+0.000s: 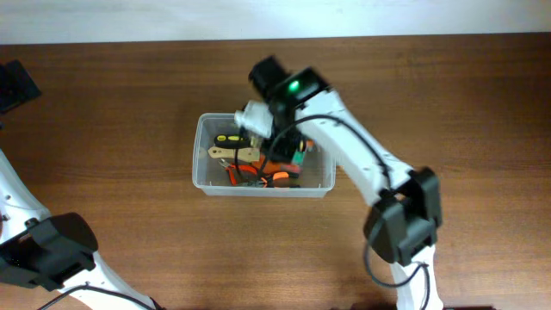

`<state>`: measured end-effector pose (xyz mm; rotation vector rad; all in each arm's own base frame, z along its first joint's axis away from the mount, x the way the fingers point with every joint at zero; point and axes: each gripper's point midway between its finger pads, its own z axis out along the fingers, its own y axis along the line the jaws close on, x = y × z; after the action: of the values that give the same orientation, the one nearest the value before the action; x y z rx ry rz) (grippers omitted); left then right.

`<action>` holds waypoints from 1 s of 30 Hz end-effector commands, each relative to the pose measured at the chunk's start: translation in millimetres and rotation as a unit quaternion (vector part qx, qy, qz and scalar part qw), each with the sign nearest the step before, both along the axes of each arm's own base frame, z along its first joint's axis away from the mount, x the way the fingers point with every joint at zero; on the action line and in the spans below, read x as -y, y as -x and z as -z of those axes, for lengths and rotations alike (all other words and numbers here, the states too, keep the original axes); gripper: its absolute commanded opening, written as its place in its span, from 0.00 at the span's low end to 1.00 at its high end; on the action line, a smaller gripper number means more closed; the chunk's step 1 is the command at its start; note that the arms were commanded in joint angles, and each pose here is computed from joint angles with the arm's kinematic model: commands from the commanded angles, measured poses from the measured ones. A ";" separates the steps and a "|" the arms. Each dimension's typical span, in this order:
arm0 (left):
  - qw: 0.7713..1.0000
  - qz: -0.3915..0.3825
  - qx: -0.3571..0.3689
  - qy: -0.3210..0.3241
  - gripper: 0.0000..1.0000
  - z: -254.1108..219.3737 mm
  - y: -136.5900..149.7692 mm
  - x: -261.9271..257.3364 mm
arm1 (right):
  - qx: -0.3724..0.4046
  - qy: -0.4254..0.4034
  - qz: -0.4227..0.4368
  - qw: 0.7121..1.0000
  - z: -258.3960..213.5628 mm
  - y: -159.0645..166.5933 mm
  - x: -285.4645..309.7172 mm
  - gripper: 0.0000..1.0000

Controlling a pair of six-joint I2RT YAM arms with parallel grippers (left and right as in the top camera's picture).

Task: Pack container
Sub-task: 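Place the screwdriver case into the box and release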

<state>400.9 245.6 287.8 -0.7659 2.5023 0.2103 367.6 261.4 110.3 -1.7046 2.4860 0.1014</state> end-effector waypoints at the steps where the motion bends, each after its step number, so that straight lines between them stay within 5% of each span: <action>1: 1.000 -0.005 0.001 0.004 0.99 0.3 1.3 -0.8 | -0.002 0.058 -0.105 0.993 34.0 4.2 15.5 0.55; 7: 1.000 -0.005 0.001 0.004 0.99 0.3 1.3 -0.8 | 0.003 0.077 -0.117 0.990 54.0 -2.1 21.6 0.78; 8: 1.000 -0.005 0.001 0.004 0.99 0.3 1.3 -0.8 | 0.013 0.083 -0.104 0.991 51.8 -6.4 22.8 1.00; 12: 1.000 -0.005 0.001 0.004 0.99 0.3 1.3 -0.8 | 0.071 0.099 -0.001 0.993 20.6 -31.2 26.6 0.99; 20: 1.000 -0.005 0.001 0.004 0.99 0.3 1.3 -0.8 | 0.166 -0.023 0.169 0.971 -112.4 -56.6 7.8 0.99; 30: 1.000 -0.005 0.001 0.004 0.99 0.3 1.3 -0.8 | 0.323 -0.232 0.251 0.882 -316.8 -26.3 30.4 0.99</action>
<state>400.9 245.6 287.8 -0.7659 2.5023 0.2103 417.0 250.6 369.7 -0.8597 2.1664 0.0008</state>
